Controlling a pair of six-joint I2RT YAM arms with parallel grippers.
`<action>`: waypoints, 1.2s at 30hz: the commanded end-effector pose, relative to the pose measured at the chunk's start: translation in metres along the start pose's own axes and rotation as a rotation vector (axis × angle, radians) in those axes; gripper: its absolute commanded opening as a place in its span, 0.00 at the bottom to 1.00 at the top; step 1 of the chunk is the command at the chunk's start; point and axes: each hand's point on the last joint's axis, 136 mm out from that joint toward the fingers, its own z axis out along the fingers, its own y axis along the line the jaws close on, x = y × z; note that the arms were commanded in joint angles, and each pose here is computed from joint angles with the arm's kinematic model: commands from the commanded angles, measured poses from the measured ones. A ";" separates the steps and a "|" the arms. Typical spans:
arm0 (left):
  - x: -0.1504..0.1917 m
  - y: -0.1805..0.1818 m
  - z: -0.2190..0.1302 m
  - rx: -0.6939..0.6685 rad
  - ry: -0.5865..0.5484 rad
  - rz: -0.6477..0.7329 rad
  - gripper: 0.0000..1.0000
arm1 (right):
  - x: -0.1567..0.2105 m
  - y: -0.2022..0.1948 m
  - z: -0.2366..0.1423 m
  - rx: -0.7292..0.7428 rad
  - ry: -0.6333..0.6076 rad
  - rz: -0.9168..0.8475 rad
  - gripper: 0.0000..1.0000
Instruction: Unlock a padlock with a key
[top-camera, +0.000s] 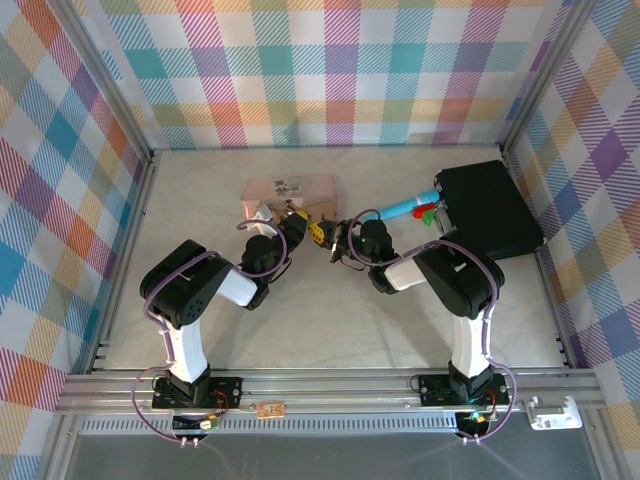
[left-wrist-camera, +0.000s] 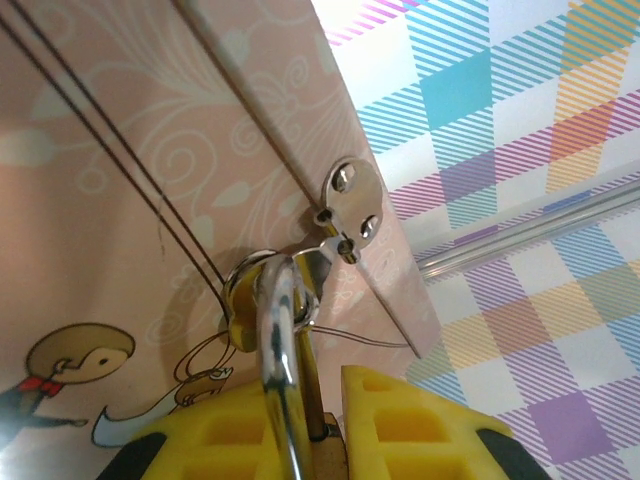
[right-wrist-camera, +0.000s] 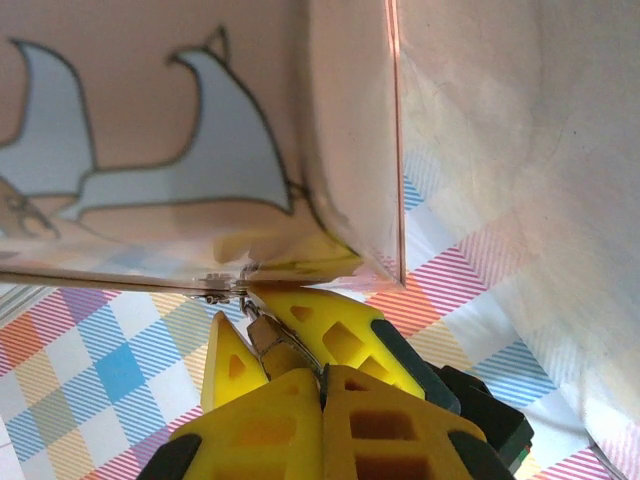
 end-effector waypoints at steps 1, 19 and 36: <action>0.078 -0.013 -0.014 0.076 0.281 0.076 0.00 | 0.069 0.095 0.003 -0.253 0.226 0.368 0.00; 0.056 -0.012 -0.011 0.032 0.181 0.006 0.00 | -0.020 0.003 -0.008 -0.065 -0.004 0.085 0.13; 0.032 0.006 -0.022 -0.212 0.131 -0.069 0.00 | -0.051 -0.040 -0.049 0.195 -0.075 -0.329 0.48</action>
